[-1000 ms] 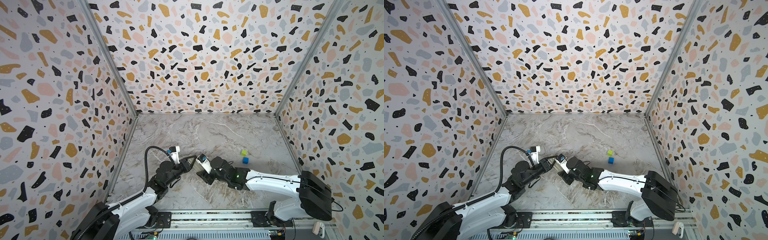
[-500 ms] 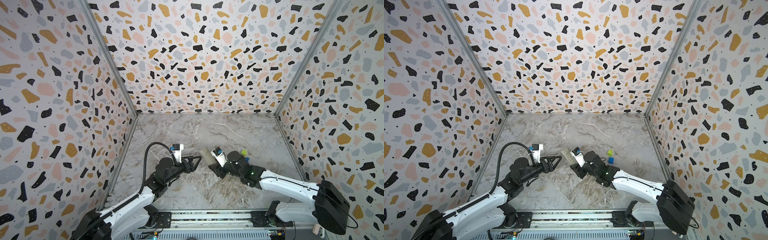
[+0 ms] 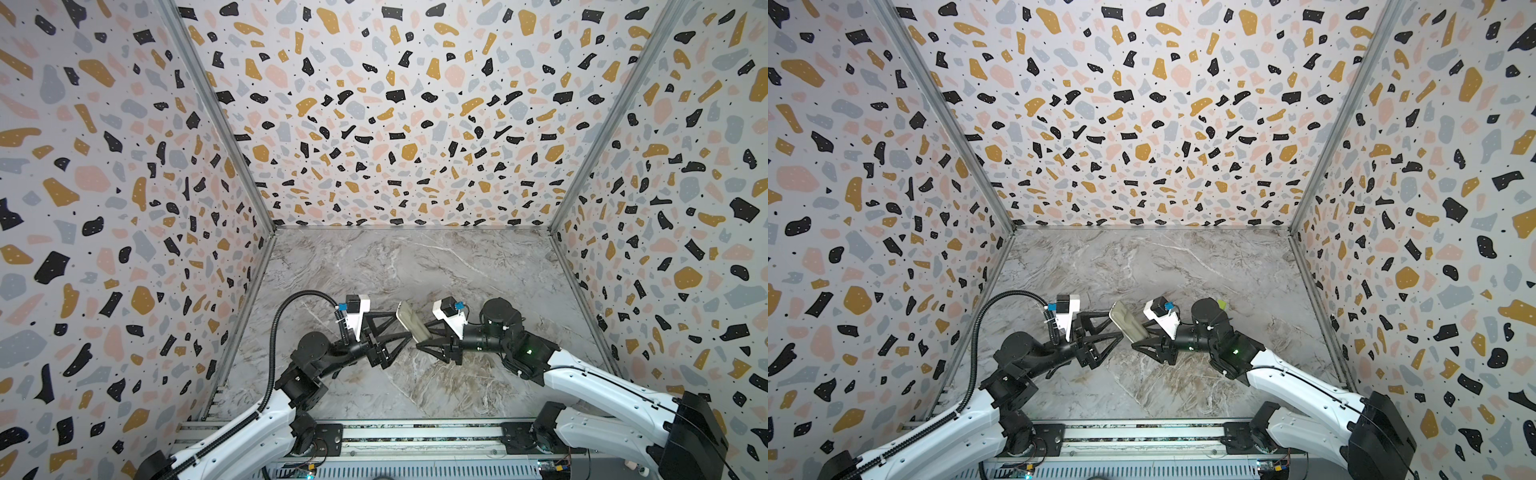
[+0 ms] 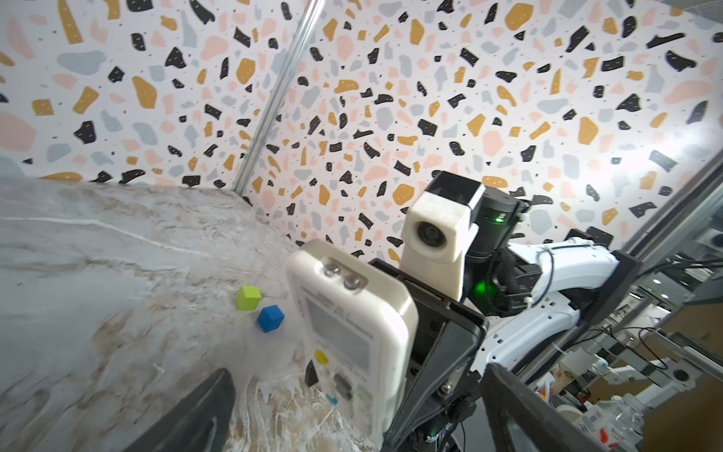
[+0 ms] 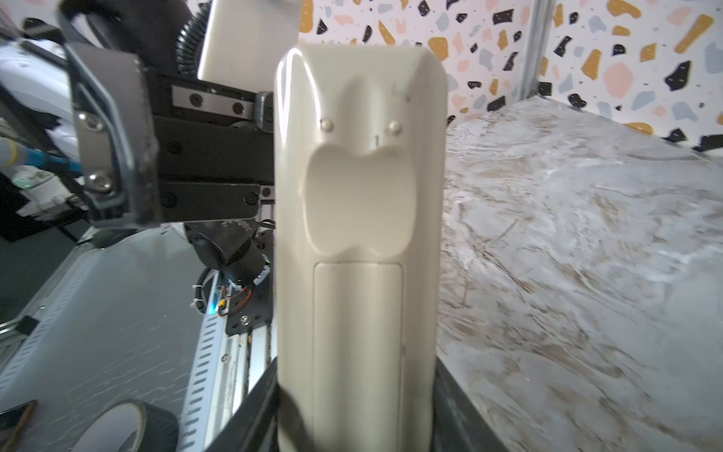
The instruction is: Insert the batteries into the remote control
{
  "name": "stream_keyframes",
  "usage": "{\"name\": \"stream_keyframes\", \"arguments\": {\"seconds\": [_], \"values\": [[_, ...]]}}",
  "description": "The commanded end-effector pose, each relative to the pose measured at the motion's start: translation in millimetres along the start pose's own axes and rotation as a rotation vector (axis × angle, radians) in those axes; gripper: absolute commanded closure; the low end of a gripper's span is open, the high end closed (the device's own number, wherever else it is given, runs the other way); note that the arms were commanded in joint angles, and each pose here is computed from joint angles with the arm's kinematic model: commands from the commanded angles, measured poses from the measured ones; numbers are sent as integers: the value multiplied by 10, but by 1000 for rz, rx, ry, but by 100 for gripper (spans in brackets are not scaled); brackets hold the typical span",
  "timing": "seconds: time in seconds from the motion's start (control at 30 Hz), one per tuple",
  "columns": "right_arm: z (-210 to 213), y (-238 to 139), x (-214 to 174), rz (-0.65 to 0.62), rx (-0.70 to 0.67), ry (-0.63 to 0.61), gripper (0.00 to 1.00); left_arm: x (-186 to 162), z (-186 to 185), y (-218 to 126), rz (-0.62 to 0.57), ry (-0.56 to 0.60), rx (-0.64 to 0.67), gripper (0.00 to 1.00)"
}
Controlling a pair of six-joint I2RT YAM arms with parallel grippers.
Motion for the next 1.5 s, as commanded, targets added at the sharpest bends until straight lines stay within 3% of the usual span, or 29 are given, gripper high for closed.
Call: {"name": "stream_keyframes", "arguments": {"seconds": [0.0,0.3,0.63,0.9,1.0,1.07,1.2,1.27,1.37,1.47], "values": [[137,-66,249,-101,136,-53,90,81,-191,19,-44,78,-123,2],[195,-105,283,-162,295,-40,90,115,-373,126,-26,129,-206,12],[187,-55,231,-147,356,-23,90,236,-431,186,-52,169,-208,23],[191,-36,230,-163,390,-23,89,257,-458,214,-42,176,-221,54],[184,-29,230,-161,387,-25,85,267,-457,221,-40,175,-213,68],[182,-31,229,-163,381,-27,74,271,-450,225,-38,174,-198,77],[152,-44,217,-150,298,-28,42,279,-408,235,-30,161,-140,92],[131,-59,207,-138,242,-30,25,298,-379,240,-27,151,-89,94],[77,-98,184,-117,117,-33,0,329,-251,255,-9,137,87,95],[7,-159,130,-94,-34,-33,1,365,-82,282,44,132,314,97]]}}
Point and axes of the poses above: each gripper's point midway between its finger pads, its own y axis out along the fingers, its own z axis along the line the jaws close on, x = y × z, the point moved 9 cm from there along -y, back along the fingers, and after that the axes turned 2 degrees about -y, right-handed, at the moved point
